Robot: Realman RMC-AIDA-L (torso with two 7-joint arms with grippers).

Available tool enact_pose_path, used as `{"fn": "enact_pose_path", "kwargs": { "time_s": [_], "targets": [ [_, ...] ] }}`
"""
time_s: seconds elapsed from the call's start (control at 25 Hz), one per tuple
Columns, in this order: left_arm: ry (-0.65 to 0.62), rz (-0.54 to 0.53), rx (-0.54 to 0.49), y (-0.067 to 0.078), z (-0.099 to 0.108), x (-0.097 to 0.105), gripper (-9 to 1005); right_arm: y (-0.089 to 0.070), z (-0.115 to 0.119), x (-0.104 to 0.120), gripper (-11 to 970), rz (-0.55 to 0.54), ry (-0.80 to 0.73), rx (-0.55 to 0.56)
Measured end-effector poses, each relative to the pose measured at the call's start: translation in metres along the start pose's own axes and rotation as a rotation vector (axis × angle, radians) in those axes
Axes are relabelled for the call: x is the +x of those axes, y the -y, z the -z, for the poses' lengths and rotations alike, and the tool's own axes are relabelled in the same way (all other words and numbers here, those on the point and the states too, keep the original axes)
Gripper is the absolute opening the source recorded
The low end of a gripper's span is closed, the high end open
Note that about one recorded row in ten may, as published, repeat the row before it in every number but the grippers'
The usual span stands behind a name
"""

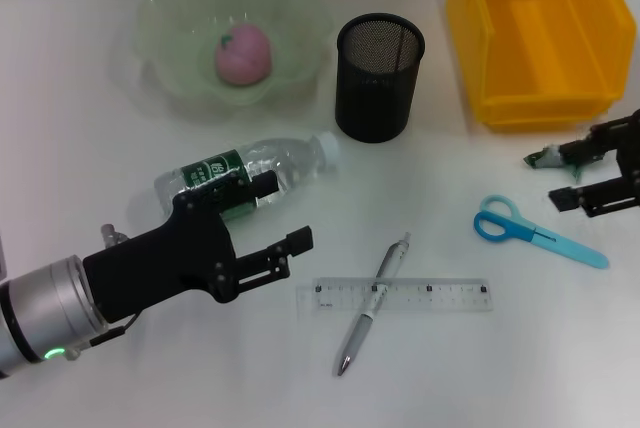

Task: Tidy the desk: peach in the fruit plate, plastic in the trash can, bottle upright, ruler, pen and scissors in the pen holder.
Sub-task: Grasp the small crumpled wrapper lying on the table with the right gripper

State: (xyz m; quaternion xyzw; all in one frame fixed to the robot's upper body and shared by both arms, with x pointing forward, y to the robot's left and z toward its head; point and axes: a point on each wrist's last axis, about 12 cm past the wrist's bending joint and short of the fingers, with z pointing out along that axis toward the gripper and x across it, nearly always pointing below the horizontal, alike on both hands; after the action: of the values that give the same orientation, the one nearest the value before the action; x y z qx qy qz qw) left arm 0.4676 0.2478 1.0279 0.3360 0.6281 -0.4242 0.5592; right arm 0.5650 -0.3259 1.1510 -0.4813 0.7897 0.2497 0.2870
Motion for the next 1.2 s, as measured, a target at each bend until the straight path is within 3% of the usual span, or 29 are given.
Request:
{"fn": "enact_pose_path", "kwargs": {
  "time_s": [0.24, 0.52, 1.2],
  "targets": [
    [-0.006, -0.004, 0.001, 0.001, 0.002, 0.001, 769, 0.009, 0.003, -0.022, 682, 0.032, -0.140, 0.054],
    [-0.012, -0.006, -0.003, 0.000, 0.001, 0.002, 769, 0.012, -0.008, -0.039, 682, 0.105, -0.289, 0.123],
    [-0.028, -0.005, -0.012, -0.002, -0.003, 0.003, 769, 0.017, -0.050, -0.040, 640, 0.225, -0.423, 0.230]
  ]
}}
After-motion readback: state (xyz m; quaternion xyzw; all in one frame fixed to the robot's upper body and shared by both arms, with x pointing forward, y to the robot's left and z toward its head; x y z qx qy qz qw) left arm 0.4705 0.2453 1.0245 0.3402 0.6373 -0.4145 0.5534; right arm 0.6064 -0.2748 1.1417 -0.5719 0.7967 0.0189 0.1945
